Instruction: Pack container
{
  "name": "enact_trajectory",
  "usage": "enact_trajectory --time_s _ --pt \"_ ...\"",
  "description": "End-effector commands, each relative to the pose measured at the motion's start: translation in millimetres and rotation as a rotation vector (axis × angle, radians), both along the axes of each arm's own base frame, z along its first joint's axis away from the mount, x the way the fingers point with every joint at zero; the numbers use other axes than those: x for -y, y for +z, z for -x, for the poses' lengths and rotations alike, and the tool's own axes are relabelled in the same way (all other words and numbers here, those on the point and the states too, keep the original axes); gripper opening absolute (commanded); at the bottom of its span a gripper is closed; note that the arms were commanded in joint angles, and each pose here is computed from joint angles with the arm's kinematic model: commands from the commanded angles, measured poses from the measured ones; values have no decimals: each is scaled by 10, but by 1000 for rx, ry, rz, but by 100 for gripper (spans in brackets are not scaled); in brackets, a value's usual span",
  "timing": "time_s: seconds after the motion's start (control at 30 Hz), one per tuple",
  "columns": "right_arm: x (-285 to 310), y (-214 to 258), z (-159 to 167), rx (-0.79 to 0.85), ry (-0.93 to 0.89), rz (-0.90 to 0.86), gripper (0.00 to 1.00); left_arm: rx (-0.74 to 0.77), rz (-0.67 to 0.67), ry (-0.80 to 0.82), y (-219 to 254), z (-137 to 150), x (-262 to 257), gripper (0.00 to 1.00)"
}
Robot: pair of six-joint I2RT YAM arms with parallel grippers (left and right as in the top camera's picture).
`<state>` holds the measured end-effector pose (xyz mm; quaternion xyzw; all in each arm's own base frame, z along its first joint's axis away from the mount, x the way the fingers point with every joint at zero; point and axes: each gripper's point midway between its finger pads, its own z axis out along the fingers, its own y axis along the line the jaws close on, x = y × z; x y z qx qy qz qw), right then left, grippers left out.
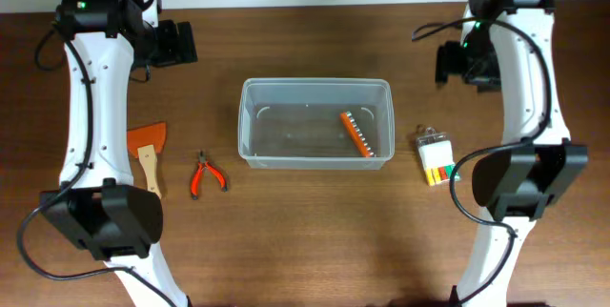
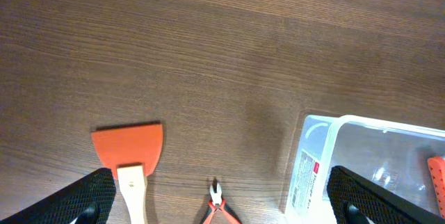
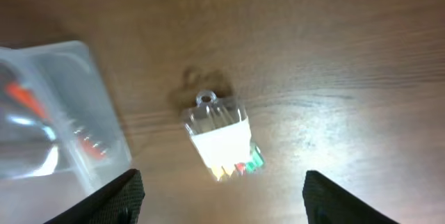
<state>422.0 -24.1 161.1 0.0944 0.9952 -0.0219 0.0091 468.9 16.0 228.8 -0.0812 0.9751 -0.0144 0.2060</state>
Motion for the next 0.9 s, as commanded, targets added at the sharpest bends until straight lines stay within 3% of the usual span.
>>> enact_trajectory --time_s 0.0,0.47,0.87 --pt "65 -187 64 -36 -40 17 74 19 -12 -1 77 6 -17 99" --pt "159 -842 218 -121 -200 -81 78 19 -12 -1 78 5 -17 99" --pt "-64 -1230 369 -174 -205 -200 79 19 -12 -1 78 5 -17 99"
